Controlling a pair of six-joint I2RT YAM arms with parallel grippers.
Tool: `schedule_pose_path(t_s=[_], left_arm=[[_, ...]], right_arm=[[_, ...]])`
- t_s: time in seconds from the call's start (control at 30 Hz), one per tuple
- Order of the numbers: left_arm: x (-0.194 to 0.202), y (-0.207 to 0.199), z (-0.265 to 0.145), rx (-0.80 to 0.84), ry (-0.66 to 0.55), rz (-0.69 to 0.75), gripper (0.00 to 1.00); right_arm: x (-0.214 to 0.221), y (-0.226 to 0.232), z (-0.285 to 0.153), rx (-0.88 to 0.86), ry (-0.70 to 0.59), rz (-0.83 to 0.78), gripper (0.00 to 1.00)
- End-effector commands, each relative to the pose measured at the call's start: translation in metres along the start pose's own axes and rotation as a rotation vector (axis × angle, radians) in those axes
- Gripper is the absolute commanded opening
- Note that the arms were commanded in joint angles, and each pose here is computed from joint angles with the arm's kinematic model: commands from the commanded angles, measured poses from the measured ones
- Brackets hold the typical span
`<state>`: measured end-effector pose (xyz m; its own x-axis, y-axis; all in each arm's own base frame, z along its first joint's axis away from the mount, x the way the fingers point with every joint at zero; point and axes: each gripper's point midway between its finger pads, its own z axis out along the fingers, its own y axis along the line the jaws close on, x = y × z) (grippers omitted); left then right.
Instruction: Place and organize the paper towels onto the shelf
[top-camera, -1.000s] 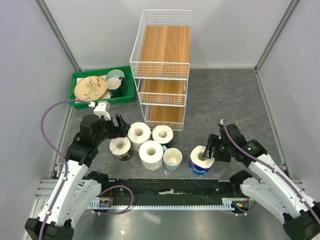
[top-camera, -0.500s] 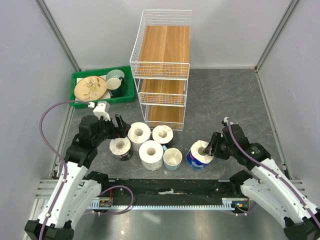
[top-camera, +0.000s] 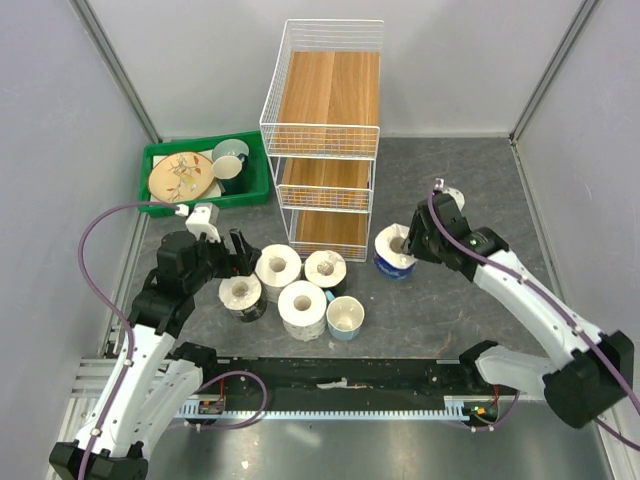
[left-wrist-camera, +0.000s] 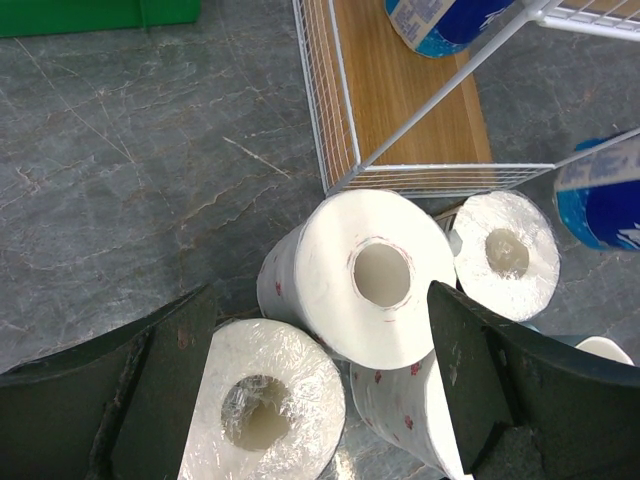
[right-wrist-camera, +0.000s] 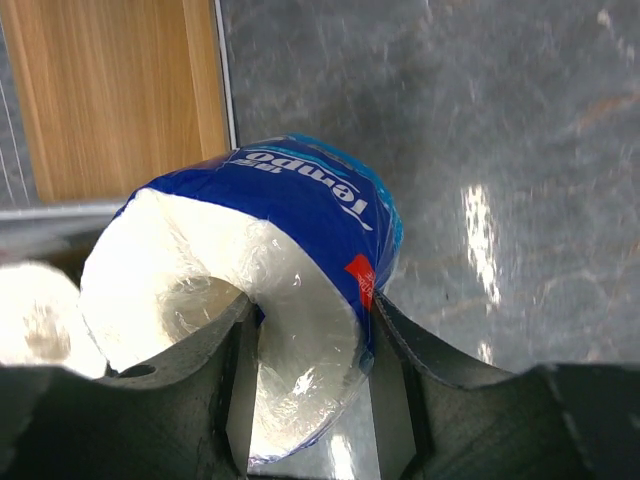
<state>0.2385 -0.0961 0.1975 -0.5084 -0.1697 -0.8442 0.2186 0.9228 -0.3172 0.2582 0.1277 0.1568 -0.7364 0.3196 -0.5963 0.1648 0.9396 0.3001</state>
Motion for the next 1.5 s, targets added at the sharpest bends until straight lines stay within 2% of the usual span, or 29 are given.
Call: schedule_pose_path(t_s=[0.0,0.27,0.5,0.87,1.17,1.47], left_arm=[[-0.002,-0.004,0.000,0.025,-0.015,0.012,0.93],[-0.002,-0.006,0.001,0.031,-0.009,0.011,0.93],[-0.002,-0.005,-0.001,0.030,-0.016,0.012,0.93],[-0.003,-0.006,0.000,0.031,-0.016,0.014,0.93],[-0.002,-0.005,-0.001,0.027,-0.017,0.015,0.93],[-0.001,-0.004,0.001,0.025,-0.010,0.012,0.93]], right_arm=[[-0.057,0.018,0.012,0.004,-0.140,0.000,0.46],[-0.090,0.026,0.056,-0.027,-0.133,0.027,0.45],[-0.111,0.061,0.076,-0.136,-0.115,0.010,0.43],[-0.128,0.043,0.110,-0.011,-0.138,0.070,0.43],[-0.160,0.039,0.128,0.010,-0.171,0.107,0.43],[-0.173,0.034,0.142,0.001,-0.175,0.137,0.42]])
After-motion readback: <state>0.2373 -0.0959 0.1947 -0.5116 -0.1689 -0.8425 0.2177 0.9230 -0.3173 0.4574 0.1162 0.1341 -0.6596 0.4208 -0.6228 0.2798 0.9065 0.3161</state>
